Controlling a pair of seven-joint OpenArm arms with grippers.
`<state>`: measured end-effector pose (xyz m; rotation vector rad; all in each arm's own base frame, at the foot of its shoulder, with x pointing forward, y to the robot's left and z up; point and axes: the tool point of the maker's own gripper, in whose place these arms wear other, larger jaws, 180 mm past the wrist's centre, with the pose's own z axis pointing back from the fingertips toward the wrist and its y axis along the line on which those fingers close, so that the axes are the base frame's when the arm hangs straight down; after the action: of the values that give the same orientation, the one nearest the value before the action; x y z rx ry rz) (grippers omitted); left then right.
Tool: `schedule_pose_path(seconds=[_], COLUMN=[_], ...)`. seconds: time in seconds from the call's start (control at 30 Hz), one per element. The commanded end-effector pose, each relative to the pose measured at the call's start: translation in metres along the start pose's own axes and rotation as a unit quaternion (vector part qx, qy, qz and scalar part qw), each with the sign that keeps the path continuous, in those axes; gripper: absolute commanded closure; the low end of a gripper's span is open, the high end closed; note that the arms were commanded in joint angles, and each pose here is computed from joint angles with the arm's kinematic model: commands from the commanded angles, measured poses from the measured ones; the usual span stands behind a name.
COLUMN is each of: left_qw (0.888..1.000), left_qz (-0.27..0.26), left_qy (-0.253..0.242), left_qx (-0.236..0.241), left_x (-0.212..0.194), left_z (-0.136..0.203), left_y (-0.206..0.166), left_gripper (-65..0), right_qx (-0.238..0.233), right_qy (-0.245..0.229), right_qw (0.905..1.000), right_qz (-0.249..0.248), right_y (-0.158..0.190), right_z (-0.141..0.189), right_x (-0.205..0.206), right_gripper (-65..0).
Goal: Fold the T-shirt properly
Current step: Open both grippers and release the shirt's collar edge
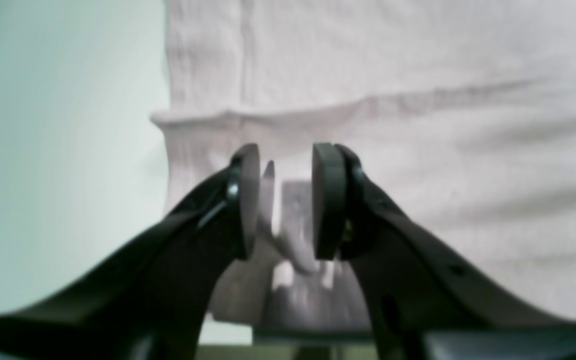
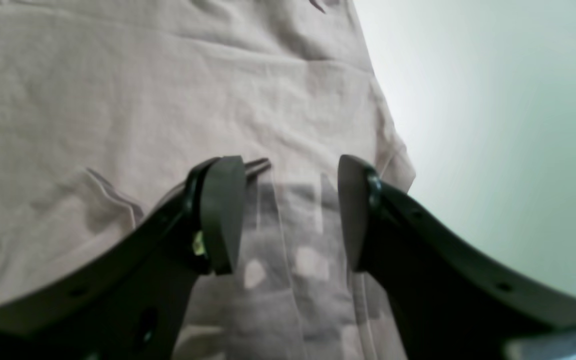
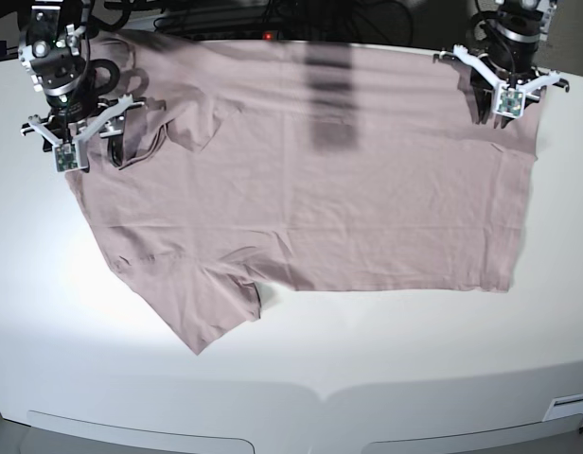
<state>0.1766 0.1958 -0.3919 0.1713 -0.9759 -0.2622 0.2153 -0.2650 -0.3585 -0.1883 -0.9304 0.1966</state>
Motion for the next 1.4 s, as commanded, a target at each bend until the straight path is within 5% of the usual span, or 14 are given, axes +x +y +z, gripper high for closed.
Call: schedule_pose_path(seconds=[0.0, 0.27, 0.43, 0.5, 0.6, 0.97, 1.13, 1.37], left_qw=[0.999, 0.994, 0.995, 0.995, 0.995, 0.976, 0.971, 0.962], left_qz=[-0.009, -0.047, -0.038, -0.036, -0.035, -0.015, -0.021, -0.027], left_qy=[-0.039, -0.082, -0.037, -0.028, -0.029, -0.035, 0.003, -0.033], left_qx=[0.007, 0.064, 0.082, 0.084, 0.085, 0.216, 0.239, 0.269], left_x=[0.018, 0.053, 0.051, 0.050, 0.050, 0.050, 0.036, 0.050], left_z=[0.001, -0.018, -0.032, -0.034, -0.034, -0.017, -0.013, -0.007], left_y=[0.004, 0.029, 0.040, 0.041, 0.042, 0.087, 0.091, 0.090], left_gripper=[-17.5, -17.5, -18.0, -24.9, -46.4, -45.5, -45.5, -45.5], right_qx=[-0.005, -0.011, -0.011, -0.011, -0.011, -0.012, -0.012, -0.011], right_qy=[-0.025, -0.046, -0.049, -0.049, -0.049, -0.050, -0.021, -0.020], right_qw=[0.9997, 0.9989, 0.9987, 0.9987, 0.9987, 0.9987, 0.9997, 0.9997], right_qz=[0.006, 0.002, 0.001, 0.001, 0.001, 0.001, 0.000, 0.000], right_y=[-0.005, -0.009, -0.009, -0.009, -0.009, -0.009, -0.009, -0.009], right_z=[0.002, -0.005, -0.006, -0.006, -0.006, -0.006, -0.006, -0.006], right_x=[0.014, 0.031, 0.033, 0.033, 0.033, 0.033, 0.023, 0.023], right_gripper=[-29.7, -29.7, -29.7, -29.7, -29.7, -29.7, -29.7, -29.7])
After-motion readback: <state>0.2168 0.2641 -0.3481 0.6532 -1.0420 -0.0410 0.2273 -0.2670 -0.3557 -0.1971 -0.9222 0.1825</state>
